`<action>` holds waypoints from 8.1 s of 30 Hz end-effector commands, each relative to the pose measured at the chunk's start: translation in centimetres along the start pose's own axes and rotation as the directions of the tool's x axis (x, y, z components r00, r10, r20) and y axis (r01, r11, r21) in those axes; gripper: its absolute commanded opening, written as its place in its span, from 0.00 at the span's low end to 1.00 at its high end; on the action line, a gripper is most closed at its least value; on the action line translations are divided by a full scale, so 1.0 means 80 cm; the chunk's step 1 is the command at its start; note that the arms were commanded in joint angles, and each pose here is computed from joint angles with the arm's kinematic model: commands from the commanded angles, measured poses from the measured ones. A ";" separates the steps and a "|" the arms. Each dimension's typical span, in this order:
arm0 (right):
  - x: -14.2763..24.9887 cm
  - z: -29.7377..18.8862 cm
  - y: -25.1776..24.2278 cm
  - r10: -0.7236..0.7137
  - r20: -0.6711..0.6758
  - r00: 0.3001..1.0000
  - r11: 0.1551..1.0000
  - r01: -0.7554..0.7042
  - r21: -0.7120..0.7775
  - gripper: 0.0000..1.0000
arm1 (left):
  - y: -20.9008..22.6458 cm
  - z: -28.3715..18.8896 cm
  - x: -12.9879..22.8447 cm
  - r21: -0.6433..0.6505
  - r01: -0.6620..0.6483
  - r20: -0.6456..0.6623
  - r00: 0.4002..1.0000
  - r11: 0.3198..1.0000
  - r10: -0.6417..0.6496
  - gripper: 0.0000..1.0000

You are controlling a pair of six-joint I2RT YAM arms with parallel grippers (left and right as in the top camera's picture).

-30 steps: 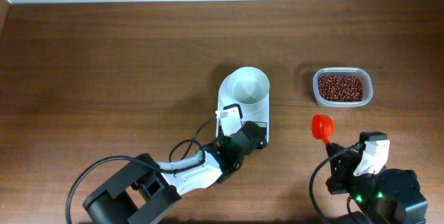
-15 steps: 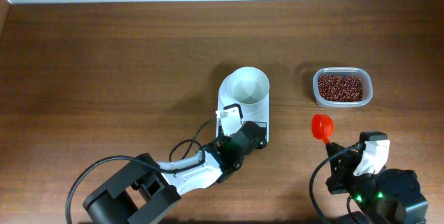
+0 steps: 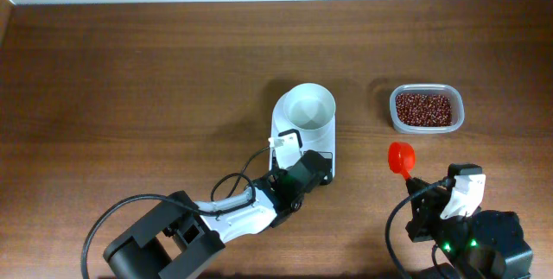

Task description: Scoop and weigh 50g on scale

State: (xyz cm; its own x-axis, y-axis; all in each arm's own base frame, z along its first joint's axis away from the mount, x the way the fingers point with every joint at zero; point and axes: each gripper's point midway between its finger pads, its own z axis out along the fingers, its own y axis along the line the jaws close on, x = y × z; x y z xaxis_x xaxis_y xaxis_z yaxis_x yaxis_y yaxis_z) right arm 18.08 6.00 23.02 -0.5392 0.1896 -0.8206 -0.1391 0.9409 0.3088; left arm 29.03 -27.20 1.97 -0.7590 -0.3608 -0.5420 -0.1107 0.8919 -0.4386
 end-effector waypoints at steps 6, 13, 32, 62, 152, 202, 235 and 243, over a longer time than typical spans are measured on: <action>-0.005 -0.001 -0.004 0.004 0.019 1.000 1.000 -0.005 0.021 0.04 | 0.014 0.009 0.019 -0.035 0.062 -0.053 0.997 0.997 -0.064 0.00; -0.013 -0.001 -0.002 0.004 0.046 0.999 1.000 -0.004 0.015 0.04 | -0.059 -0.083 -0.040 0.207 -0.104 0.019 0.995 0.973 0.102 0.00; -0.061 0.085 0.000 0.004 0.051 0.999 0.998 -0.007 0.069 0.04 | -0.022 -0.041 0.023 0.105 -0.183 -0.135 0.971 0.978 0.196 0.00; -0.043 0.088 0.016 0.006 -0.022 1.000 1.000 -0.006 -0.009 0.04 | 0.000 -0.012 0.000 -0.005 0.015 -0.012 1.000 1.000 -0.015 0.00; -0.056 0.119 0.012 0.006 -0.006 1.000 1.000 -0.006 0.022 0.04 | 0.032 -0.221 -0.108 0.036 -0.395 0.099 0.916 0.918 0.390 0.11; -0.030 0.057 0.014 0.222 -0.059 0.973 0.972 -0.225 -0.064 0.04 | 0.073 -0.238 -0.154 0.437 -0.829 -0.010 0.383 0.348 0.924 0.99; -0.024 0.057 0.014 0.218 -0.080 0.973 0.973 -0.223 -0.061 0.04 | 0.065 -0.248 -0.167 0.404 -0.848 0.021 0.385 0.344 0.923 0.99; -0.020 0.057 0.012 0.111 -0.083 0.990 0.991 -0.116 -0.060 0.04 | 0.065 -0.248 -0.167 0.404 -0.848 0.021 0.385 0.344 0.923 0.99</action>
State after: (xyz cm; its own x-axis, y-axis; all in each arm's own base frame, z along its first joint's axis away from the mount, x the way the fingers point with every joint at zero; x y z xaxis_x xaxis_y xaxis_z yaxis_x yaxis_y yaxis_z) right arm 22.60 7.98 22.19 -0.6289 0.2964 -0.7187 -0.1024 0.8848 0.4545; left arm 25.67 -12.38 20.09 -0.4040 0.6815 -0.6102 0.8639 0.5035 -0.0095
